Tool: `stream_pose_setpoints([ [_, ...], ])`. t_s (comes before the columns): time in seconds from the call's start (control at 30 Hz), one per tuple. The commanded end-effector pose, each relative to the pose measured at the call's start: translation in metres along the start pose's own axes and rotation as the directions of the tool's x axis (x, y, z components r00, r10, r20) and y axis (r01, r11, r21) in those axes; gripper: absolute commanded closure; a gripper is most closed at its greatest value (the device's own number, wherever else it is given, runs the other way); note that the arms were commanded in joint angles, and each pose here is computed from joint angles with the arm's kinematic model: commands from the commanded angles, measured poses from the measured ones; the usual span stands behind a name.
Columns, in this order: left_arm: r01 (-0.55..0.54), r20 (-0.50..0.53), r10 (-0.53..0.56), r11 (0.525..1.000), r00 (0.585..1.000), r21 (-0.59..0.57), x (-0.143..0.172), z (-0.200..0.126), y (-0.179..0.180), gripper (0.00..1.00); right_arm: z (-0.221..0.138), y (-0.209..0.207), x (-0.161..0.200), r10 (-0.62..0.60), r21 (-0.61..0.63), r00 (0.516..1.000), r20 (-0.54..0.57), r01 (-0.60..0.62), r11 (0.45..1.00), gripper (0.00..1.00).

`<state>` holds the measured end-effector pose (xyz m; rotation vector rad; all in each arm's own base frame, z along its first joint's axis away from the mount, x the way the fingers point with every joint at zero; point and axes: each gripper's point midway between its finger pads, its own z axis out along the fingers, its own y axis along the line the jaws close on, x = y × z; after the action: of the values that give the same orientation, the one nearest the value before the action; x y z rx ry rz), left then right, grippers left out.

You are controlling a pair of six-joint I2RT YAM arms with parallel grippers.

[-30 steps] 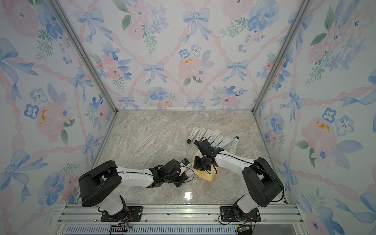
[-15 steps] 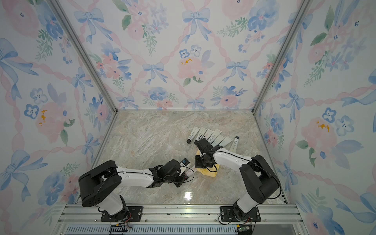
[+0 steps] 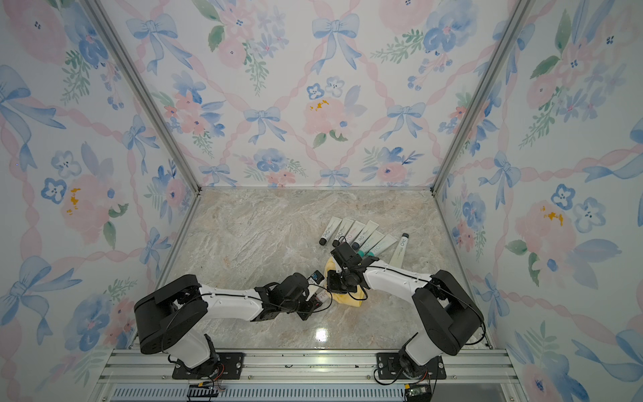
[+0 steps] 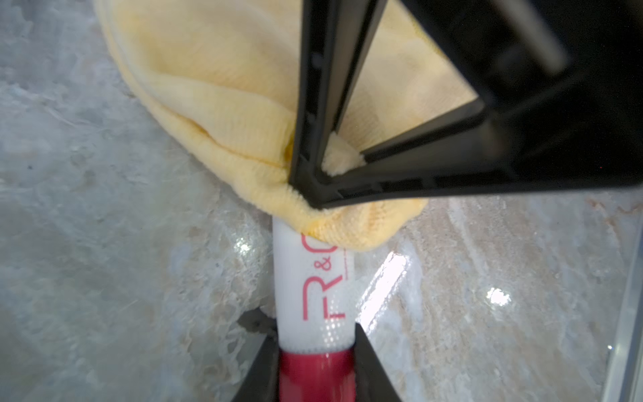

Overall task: Wipe the surface of the toothpaste tube
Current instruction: Wipe the dirt from the toothpaste tube.

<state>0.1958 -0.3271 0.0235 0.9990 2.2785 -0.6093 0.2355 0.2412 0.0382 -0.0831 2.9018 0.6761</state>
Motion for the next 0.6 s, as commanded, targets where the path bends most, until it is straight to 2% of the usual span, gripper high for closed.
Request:
stream_pose_setpoints([
  [0.0,-0.001,-0.086,0.0,1.0,0.996,-0.006,0.026,0.007,0.004,0.76,0.01,-0.049,0.028,0.073,0.127,0.991,-0.111,-0.059,0.99,0.94],
  [0.13,0.0,-0.088,0.0,1.0,0.996,-0.007,0.027,0.006,0.004,0.76,0.001,-0.084,0.009,0.069,0.24,0.995,-0.07,-0.05,0.97,0.94],
  [0.33,0.002,-0.091,-0.002,1.0,0.996,-0.006,0.028,0.007,0.004,0.76,-0.002,-0.095,-0.005,0.057,0.297,0.997,-0.054,-0.038,0.954,0.95],
  [0.47,0.001,-0.089,-0.001,1.0,0.996,-0.005,0.027,0.007,0.004,0.76,0.0,-0.086,0.001,0.053,0.282,0.997,-0.063,-0.033,0.959,0.95],
  [0.57,0.0,-0.094,-0.001,1.0,0.996,-0.005,0.028,0.008,0.004,0.76,0.006,-0.06,0.014,0.054,0.185,0.994,-0.091,-0.036,0.982,0.94],
])
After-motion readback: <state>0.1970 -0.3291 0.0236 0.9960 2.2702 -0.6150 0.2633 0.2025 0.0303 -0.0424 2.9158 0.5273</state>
